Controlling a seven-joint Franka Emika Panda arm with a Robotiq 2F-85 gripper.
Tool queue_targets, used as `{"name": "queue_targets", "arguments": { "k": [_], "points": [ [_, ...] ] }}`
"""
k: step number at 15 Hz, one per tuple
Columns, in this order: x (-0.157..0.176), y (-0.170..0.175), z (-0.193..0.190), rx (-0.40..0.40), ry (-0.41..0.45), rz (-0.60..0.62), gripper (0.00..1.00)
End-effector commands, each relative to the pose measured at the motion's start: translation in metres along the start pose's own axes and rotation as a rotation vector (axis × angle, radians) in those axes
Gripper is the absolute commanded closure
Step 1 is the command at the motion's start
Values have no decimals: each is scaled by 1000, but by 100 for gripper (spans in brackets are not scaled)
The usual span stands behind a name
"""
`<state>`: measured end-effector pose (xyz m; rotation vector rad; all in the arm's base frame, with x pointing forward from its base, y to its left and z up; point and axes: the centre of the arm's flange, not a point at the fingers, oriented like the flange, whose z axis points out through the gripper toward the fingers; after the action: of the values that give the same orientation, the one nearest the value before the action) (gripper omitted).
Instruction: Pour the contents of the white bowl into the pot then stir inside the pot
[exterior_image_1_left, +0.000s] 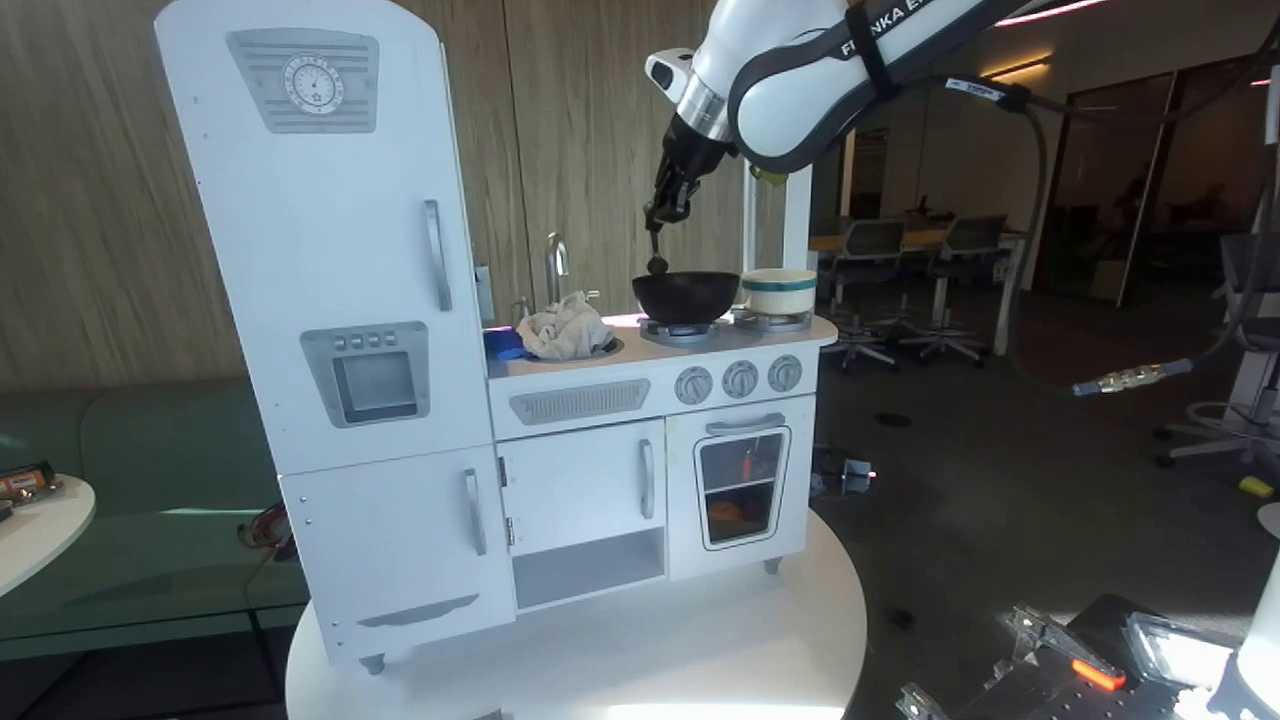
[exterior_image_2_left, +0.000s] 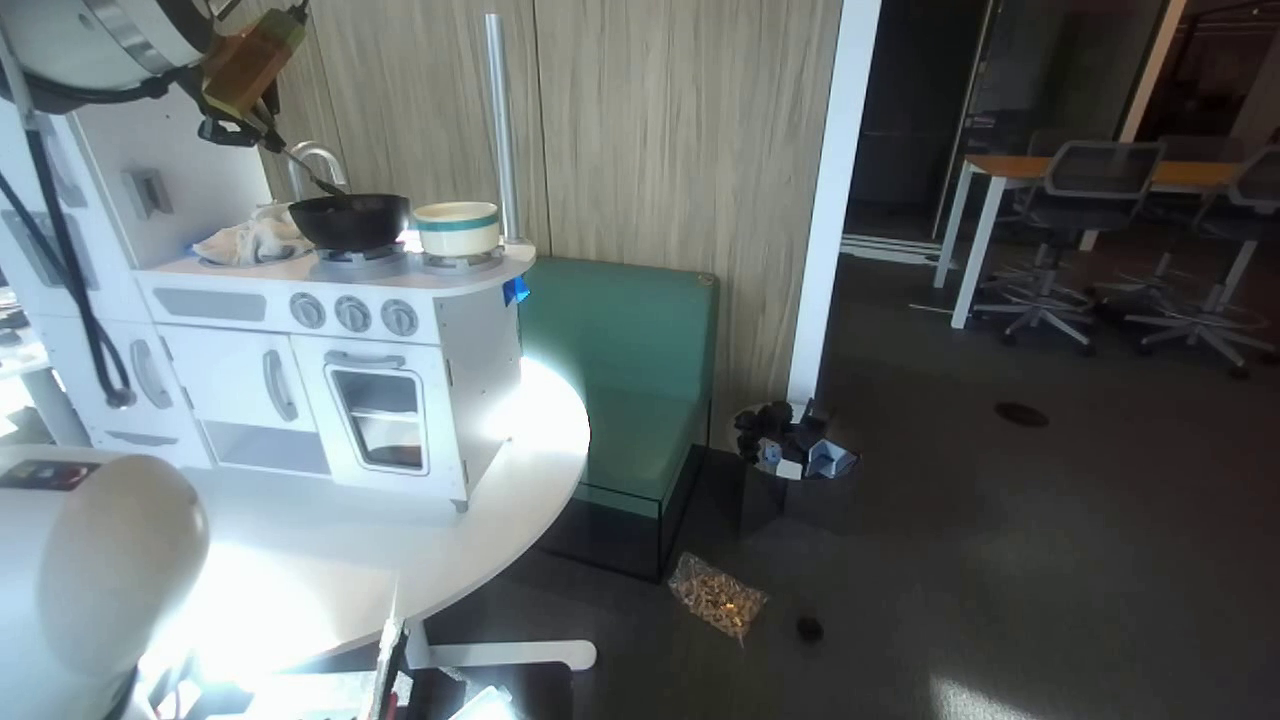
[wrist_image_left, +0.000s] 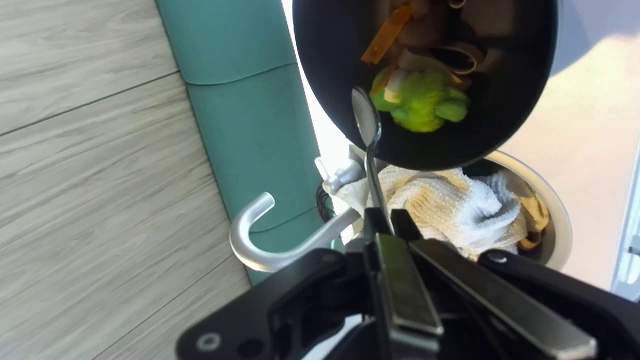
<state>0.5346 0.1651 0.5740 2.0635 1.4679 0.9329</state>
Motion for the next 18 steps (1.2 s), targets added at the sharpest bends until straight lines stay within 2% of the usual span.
{"name": "queue_targets", "arguments": {
  "k": [1, 3, 5, 8, 18],
  "points": [
    [15, -25, -20, -4, 78, -92, 98],
    [25, -39, -20, -7, 109, -151, 98],
    [33, -50, -15, -44, 132, -202, 98],
    [38, -53, -10, -63, 164, -227, 98],
    [48, -87, 43, 152, 135, -256, 98]
  ]
}}
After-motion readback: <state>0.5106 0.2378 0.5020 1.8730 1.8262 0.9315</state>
